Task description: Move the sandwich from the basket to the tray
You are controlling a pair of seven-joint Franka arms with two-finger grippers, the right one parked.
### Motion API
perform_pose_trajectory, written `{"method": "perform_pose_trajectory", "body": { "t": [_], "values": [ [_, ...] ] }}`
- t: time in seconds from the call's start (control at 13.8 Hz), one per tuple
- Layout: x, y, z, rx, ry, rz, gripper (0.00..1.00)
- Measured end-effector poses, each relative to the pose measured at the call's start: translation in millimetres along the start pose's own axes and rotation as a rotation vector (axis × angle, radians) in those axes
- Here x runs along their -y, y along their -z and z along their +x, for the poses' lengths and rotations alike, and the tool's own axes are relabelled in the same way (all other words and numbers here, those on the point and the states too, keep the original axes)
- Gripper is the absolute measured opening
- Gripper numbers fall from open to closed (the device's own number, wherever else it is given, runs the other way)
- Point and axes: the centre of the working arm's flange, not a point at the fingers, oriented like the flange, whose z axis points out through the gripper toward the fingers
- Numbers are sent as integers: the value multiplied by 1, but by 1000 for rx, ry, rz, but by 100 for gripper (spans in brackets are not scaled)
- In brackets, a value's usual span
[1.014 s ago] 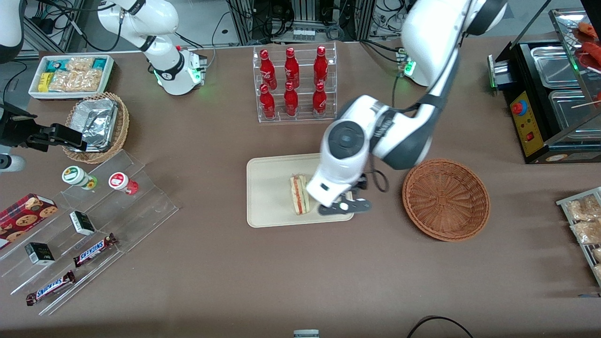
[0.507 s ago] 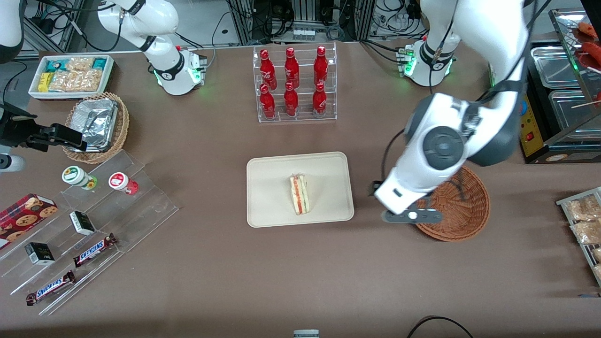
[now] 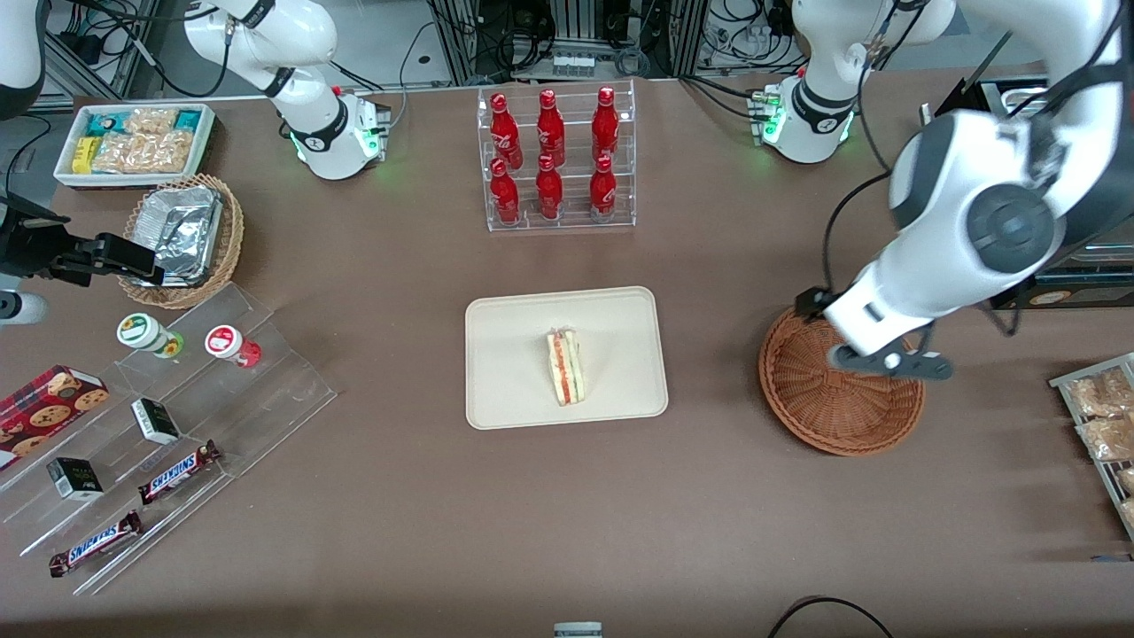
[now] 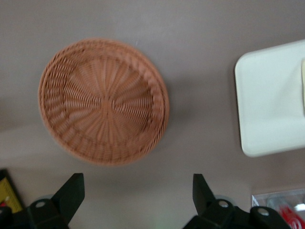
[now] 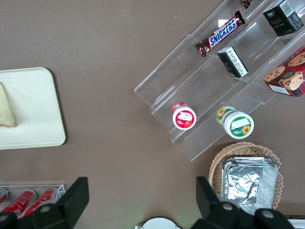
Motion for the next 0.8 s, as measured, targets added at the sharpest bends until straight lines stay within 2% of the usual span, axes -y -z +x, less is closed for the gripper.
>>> {"method": "perform_pose_trajectory", "body": {
  "t": [0.29,0.8],
  "values": [
    [46,39,-38,22,-10,-33,100],
    [81,84,-90,37,44,-39,100]
  ]
}}
